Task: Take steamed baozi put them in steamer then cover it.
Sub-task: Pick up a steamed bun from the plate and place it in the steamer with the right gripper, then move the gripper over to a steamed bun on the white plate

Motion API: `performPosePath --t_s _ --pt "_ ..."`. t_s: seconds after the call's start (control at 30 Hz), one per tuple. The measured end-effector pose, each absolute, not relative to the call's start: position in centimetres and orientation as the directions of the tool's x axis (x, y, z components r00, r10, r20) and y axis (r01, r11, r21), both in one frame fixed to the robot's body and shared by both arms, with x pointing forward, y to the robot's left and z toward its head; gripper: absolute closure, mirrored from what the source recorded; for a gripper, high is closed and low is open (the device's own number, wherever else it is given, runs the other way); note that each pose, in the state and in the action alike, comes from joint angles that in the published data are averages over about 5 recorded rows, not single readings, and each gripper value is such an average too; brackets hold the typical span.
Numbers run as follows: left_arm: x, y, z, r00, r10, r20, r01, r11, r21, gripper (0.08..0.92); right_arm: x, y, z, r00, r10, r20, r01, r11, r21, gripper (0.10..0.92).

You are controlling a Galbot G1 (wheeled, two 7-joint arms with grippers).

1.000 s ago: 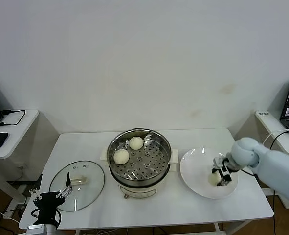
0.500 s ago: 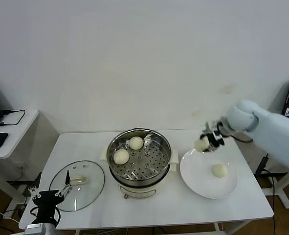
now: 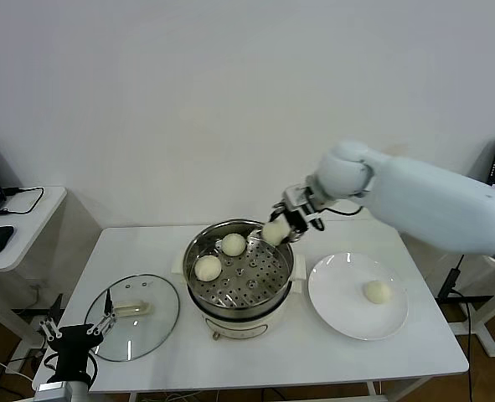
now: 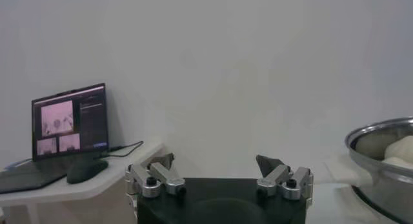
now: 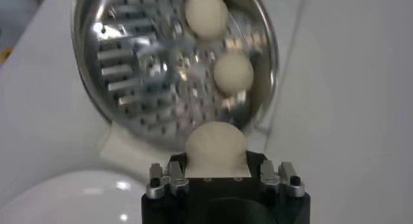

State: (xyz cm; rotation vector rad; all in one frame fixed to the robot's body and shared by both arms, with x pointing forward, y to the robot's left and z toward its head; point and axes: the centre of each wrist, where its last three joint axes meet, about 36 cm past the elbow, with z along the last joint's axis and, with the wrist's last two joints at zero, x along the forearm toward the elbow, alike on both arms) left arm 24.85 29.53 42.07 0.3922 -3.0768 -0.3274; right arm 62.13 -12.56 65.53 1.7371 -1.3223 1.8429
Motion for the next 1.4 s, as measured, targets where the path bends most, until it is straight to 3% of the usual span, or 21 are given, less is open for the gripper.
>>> performPosePath --t_s 0.5,0.9,1.2,1.4 --pt "24.6 29.9 41.8 -0.961 -0.275 -0.014 -0.272 0.942 0.199 0.177 60.3 -4.7 61.1 -0.085 -0.313 0.946 -0.448 -0.836 -0.316 0.428" --pt "24.8 30.1 41.5 -0.959 -0.283 -0.014 -0.28 0.94 0.194 0.177 59.0 -2.8 59.4 -0.036 -0.259 0.965 -0.3 -0.919 -0.257 0.416" --pt "24.9 30.1 41.4 -0.959 -0.283 -0.013 -0.28 0.94 0.195 0.177 58.7 -2.8 59.8 -0.031 -0.266 0.963 -0.266 -0.927 -0.265 0.223" --pt "25.1 30.2 41.4 -0.96 -0.278 -0.018 -0.276 0.94 0.199 0.177 59.2 -4.2 61.9 -0.06 -0.276 0.959 -0.299 -0.912 -0.281 0.2"
